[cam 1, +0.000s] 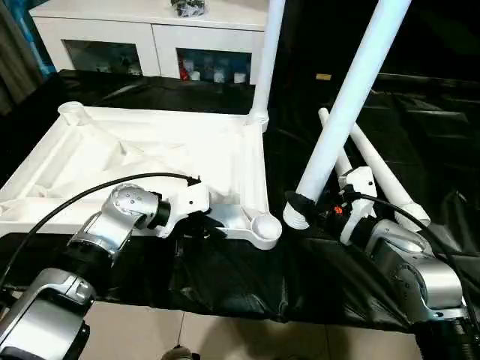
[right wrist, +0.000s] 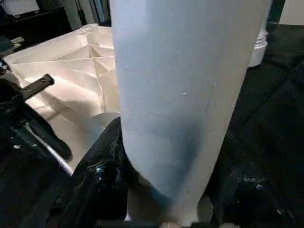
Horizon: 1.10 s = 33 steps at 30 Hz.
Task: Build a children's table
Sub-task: Insert table leg to table base
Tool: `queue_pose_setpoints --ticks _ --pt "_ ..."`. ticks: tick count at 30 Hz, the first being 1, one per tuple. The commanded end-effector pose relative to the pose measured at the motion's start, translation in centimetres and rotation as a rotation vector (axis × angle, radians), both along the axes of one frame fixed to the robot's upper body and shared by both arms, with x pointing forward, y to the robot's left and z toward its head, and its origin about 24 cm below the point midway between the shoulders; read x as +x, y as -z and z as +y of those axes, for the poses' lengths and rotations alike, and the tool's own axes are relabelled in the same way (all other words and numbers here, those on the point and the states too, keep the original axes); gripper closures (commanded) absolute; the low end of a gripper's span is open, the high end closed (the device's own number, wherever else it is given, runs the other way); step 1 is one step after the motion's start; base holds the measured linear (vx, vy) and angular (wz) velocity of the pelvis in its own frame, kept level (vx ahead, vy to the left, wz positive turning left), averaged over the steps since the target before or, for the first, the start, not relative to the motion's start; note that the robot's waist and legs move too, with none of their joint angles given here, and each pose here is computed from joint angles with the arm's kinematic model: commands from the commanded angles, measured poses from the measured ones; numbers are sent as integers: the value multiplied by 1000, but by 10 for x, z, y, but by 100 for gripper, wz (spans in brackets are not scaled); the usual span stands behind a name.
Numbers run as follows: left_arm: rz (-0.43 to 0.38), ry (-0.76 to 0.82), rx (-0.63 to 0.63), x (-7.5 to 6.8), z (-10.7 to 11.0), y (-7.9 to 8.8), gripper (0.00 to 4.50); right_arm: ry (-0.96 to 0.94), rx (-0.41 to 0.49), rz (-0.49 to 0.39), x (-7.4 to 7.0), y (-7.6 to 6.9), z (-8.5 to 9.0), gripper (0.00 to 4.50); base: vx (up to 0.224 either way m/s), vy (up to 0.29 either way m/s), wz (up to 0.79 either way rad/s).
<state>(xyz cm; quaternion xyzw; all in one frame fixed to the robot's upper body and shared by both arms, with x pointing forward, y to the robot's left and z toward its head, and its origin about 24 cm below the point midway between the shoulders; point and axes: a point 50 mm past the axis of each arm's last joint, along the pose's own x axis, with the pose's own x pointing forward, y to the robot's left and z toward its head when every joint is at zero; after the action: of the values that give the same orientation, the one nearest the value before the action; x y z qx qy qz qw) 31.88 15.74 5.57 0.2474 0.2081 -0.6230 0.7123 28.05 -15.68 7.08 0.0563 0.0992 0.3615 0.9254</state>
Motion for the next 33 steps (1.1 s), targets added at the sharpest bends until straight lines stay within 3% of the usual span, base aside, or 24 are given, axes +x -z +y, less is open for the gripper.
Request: queue_pose_setpoints --ticks 1,5,8,12,22,28,33 --pt "19 -28 -27 3 -3 -4 448 -51 25 -22 -1 -8 5 261 0 0 0" --pt "57 -71 -90 5 -23 -5 450 -76 3 -1 4 -8 7 261 0 0 0" --pt "63 -81 -147 5 -53 -2 450 -39 -50 8 17 -5 2 261 0 0 0" --pt "40 -90 -144 4 -66 3 450 -32 -69 17 23 -2 0 261 0 0 0" --pt "23 -151 -133 5 -64 4 450 -41 -128 55 25 8 -6 261 0 0 0" --pt "29 -152 -141 4 -59 3 450 -34 -34 74 30 12 0 261 0 0 0" --pt "35 -139 -131 2 -59 3 450 -49 -23 95 30 19 1 261 0 0 0"
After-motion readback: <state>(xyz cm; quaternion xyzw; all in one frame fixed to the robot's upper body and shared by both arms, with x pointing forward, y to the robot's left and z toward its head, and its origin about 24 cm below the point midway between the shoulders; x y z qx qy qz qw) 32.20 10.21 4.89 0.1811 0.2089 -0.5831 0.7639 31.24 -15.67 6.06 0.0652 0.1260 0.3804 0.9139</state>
